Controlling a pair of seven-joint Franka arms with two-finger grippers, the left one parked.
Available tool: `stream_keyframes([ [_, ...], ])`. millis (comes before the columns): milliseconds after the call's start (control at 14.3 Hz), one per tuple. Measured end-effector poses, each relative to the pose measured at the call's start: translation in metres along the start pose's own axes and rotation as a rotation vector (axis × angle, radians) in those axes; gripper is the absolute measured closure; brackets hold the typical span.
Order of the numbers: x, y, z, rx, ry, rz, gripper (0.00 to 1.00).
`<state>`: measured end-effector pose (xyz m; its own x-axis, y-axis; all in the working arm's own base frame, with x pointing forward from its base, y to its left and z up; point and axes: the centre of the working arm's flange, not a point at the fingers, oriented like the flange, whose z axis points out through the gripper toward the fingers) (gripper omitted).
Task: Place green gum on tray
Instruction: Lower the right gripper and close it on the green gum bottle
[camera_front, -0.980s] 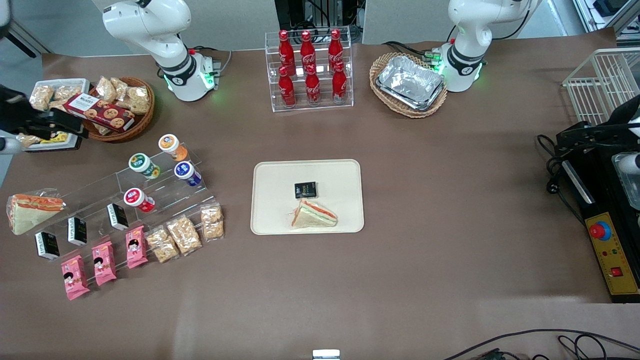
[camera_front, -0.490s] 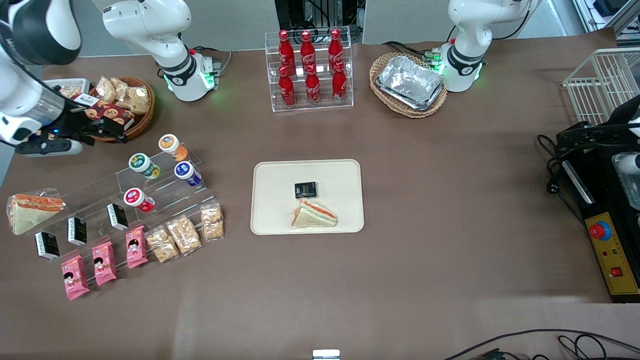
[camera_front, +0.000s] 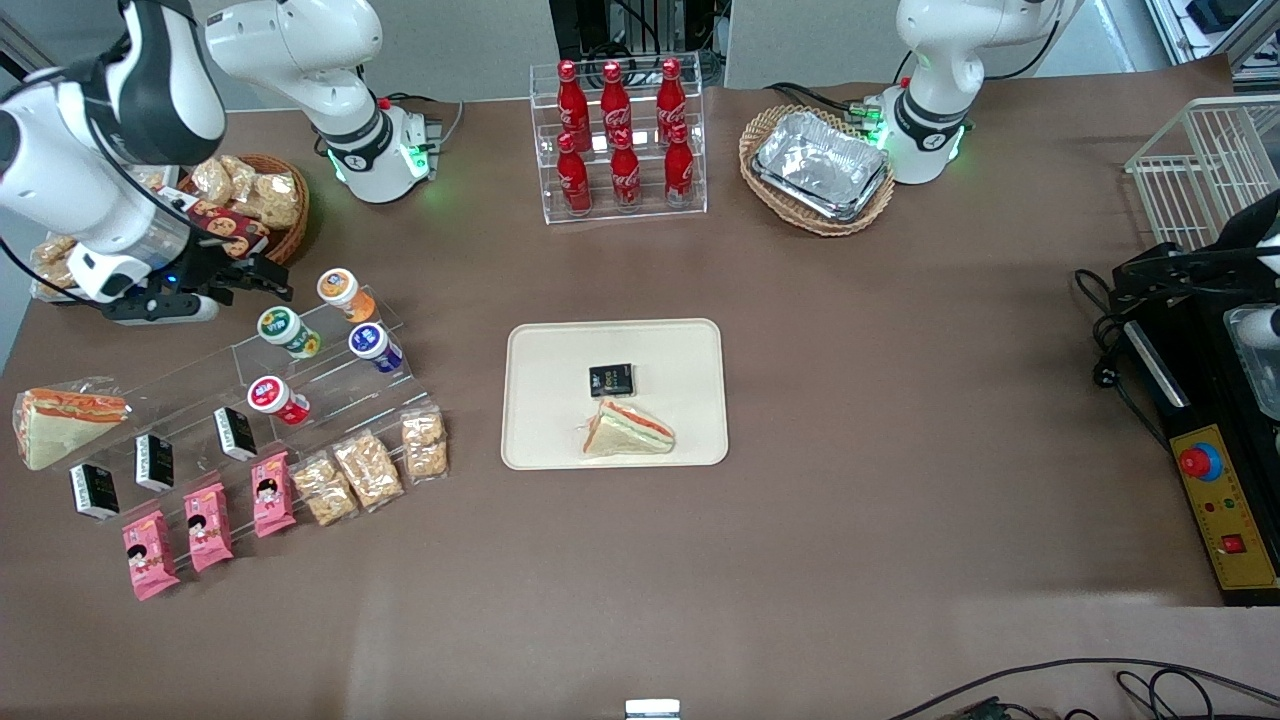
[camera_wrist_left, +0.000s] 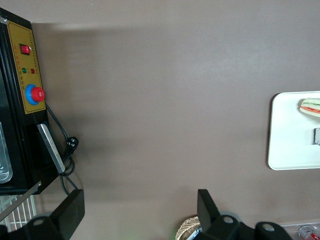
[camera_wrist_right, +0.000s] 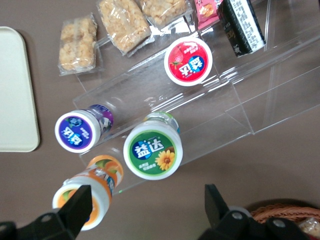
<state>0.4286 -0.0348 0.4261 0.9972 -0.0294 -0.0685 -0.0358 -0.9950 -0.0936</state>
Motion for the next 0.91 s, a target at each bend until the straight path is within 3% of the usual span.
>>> stream_keyframes([
  [630, 0.019, 0.006, 0.047, -0.023, 0.023, 0.016, 0.02],
  [700, 0.02, 0.006, 0.049, -0.025, 0.027, 0.016, 0.08],
  [910, 0.021, 0.007, 0.052, -0.027, 0.029, 0.017, 0.4],
])
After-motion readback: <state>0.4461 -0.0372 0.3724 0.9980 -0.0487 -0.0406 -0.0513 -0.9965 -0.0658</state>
